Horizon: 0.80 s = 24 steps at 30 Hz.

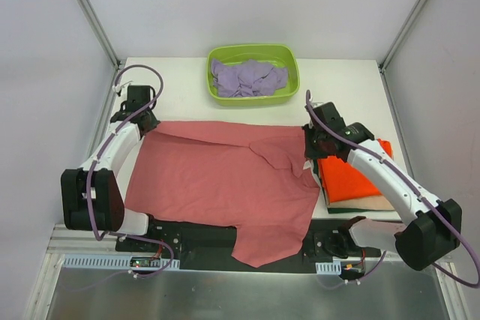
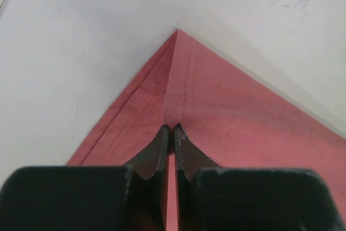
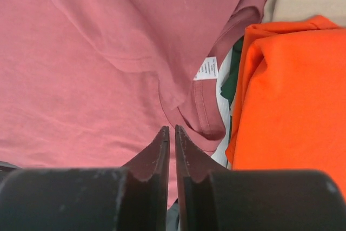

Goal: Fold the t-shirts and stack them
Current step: Fold the flattened tshirt in 1/3 of the way

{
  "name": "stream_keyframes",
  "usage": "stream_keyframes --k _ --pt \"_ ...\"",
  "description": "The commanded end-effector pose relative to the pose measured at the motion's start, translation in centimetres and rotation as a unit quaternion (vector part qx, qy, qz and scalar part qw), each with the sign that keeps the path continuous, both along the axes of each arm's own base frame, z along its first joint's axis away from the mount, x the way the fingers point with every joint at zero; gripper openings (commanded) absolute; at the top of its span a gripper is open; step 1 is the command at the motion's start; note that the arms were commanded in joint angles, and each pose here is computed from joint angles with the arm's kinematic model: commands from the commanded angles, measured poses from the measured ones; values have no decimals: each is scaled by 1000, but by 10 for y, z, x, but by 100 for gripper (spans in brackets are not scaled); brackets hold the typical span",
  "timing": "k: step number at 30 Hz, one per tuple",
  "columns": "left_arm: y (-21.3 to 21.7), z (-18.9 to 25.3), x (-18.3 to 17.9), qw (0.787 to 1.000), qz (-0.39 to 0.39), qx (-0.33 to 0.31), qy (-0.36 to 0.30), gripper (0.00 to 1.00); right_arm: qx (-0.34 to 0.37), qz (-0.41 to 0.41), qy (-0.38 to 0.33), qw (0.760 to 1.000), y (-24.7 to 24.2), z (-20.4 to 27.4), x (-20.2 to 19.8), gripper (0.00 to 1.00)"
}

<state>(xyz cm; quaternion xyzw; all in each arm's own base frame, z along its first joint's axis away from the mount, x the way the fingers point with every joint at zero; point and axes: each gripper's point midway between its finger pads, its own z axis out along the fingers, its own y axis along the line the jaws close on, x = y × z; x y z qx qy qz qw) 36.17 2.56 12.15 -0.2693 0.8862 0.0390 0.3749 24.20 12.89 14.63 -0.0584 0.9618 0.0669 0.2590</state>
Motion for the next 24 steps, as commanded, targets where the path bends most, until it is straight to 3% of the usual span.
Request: stream_keyframes --k 1,2,3,4,5,11,14,18,24 --pt "35 -3 -24 994 79 52 50 3 1 54 -17 998 12 -3 -6 13" --pt "42 -3 -28 991 97 64 61 12 -4 89 -31 996 18 -3 -4 13" --pt "46 0 -31 989 115 71 65 37 -3 110 -42 993 27 -3 -3 15" --pt "50 0 -35 986 128 77 75 72 -5 121 -46 992 31 -3 -3 18" --pt "52 2 -37 984 136 83 80 98 -8 127 -49 991 34 -4 0 19" --pt "37 20 -37 990 125 31 57 99 -28 80 -53 995 37 -12 22 53" --pt "-1 26 -15 998 37 -49 14 99 -11 55 -55 997 46 -18 33 73" --pt "-56 13 11 984 -77 -161 -3 99 -8 25 -50 998 57 -26 57 89" --pt "-58 -34 28 980 -67 -177 59 99 21 3 14 1000 71 -58 81 96"
